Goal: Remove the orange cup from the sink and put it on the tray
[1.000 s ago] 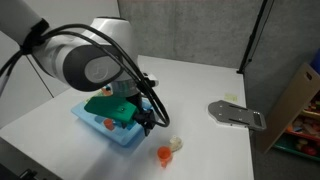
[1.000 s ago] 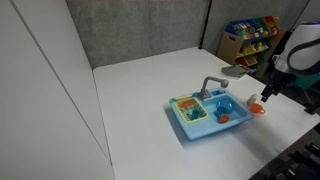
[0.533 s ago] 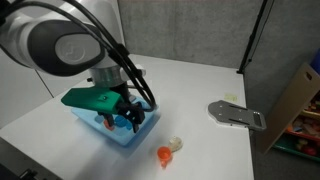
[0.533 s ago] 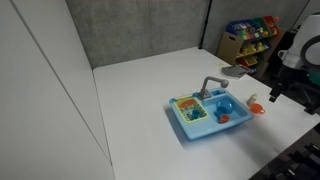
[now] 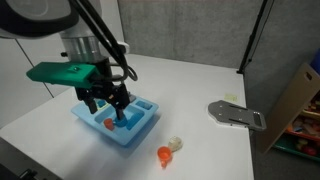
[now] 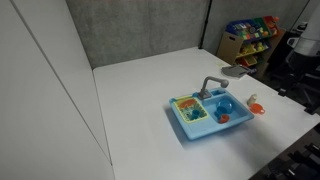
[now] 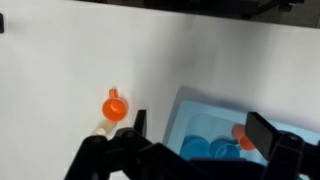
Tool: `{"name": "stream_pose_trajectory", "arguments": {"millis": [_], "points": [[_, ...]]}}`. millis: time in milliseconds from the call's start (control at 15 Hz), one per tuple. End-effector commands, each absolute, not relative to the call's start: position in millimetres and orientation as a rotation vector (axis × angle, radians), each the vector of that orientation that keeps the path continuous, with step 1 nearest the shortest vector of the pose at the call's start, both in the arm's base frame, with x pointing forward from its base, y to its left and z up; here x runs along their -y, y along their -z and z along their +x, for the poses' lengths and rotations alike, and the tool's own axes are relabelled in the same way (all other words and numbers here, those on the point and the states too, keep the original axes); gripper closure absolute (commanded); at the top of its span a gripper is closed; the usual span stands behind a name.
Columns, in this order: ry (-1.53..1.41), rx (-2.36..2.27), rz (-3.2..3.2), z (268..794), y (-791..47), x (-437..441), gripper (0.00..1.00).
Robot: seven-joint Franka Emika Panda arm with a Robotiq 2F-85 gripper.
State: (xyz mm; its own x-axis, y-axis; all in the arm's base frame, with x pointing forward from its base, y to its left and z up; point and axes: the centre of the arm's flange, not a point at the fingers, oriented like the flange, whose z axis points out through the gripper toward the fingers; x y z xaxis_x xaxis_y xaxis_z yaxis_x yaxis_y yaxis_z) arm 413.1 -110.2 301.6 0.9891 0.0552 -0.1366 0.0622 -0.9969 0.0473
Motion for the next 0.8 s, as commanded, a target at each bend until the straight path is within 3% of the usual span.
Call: {"name": "stream_pose_trajectory", "arguments": {"millis": [0, 733], "points": [[0.178, -0.080, 3.117, 397, -340, 97, 0.00], [-0.029, -0.043, 3.193, 368, -425, 89, 0.00]]}}
